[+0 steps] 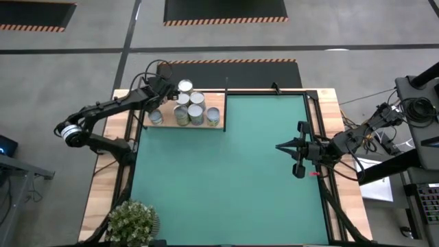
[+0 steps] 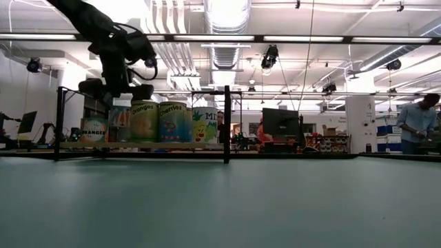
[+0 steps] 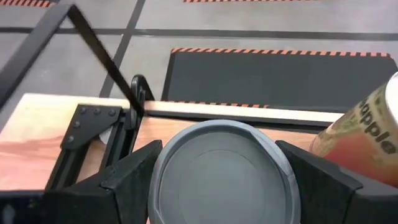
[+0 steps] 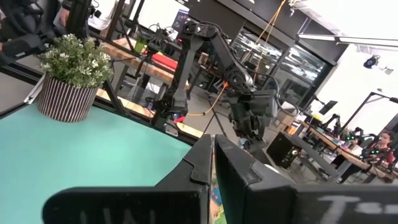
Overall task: Pick and place cans onto a shelf
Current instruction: Put the canned carrots on the shelf
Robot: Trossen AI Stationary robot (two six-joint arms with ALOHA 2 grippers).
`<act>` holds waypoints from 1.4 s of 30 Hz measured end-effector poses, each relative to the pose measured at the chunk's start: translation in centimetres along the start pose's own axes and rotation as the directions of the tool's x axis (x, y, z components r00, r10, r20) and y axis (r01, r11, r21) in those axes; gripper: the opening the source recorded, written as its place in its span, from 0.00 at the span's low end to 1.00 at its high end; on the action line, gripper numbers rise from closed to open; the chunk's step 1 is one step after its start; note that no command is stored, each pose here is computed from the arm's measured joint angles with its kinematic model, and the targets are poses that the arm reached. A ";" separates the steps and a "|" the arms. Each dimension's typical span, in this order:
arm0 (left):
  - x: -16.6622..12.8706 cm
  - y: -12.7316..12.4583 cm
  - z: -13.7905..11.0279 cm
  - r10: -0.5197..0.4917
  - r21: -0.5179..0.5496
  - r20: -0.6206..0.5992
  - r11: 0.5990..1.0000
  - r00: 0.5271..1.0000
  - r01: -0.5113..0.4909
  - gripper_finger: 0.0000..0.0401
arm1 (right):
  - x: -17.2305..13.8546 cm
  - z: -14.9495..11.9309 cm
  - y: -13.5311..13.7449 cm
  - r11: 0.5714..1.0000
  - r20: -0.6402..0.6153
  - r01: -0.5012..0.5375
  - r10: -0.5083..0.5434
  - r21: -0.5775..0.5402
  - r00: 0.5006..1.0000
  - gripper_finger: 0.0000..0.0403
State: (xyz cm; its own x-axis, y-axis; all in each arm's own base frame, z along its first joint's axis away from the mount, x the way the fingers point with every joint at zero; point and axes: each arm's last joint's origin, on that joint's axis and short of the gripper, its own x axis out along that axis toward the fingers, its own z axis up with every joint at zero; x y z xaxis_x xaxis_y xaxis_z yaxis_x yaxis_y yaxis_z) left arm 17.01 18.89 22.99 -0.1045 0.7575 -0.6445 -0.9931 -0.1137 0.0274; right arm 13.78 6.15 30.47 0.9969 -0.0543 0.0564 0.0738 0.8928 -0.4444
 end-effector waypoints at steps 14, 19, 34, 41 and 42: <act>0.3 0.3 -0.7 0.024 -0.086 -0.005 0.996 1.000 -0.024 0.70 | 0.0 -0.1 0.0 1.000 -0.005 -0.004 0.004 -0.013 1.000 0.02; 0.3 0.4 -0.8 0.031 -0.095 -0.009 0.995 0.999 -0.031 0.70 | 0.0 -0.1 0.0 1.000 -0.005 -0.004 0.004 -0.005 1.000 0.02; 0.3 0.6 -1.1 0.049 -0.069 -0.035 0.996 0.998 -0.051 0.73 | 0.0 -0.1 0.1 1.000 -0.011 -0.007 0.007 -0.012 1.000 0.02; 0.3 0.6 -1.1 0.048 -0.067 -0.036 0.996 0.998 -0.051 0.74 | 0.0 -0.1 0.1 1.000 -0.011 -0.007 0.007 -0.012 1.000 0.02; 0.3 0.6 -1.1 0.048 -0.067 -0.036 0.996 0.998 -0.051 0.74 | 0.0 -0.1 0.1 1.000 -0.011 -0.007 0.007 -0.012 1.000 0.02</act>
State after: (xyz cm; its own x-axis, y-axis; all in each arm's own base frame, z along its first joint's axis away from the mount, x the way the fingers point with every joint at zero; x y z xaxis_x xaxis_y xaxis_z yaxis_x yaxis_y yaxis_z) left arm 16.45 18.37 21.97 -0.1504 0.7277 -0.6692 -0.9808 -0.1950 0.0084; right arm 13.80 6.17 30.32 0.9977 -0.0532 0.0432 0.0670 0.8876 -0.4557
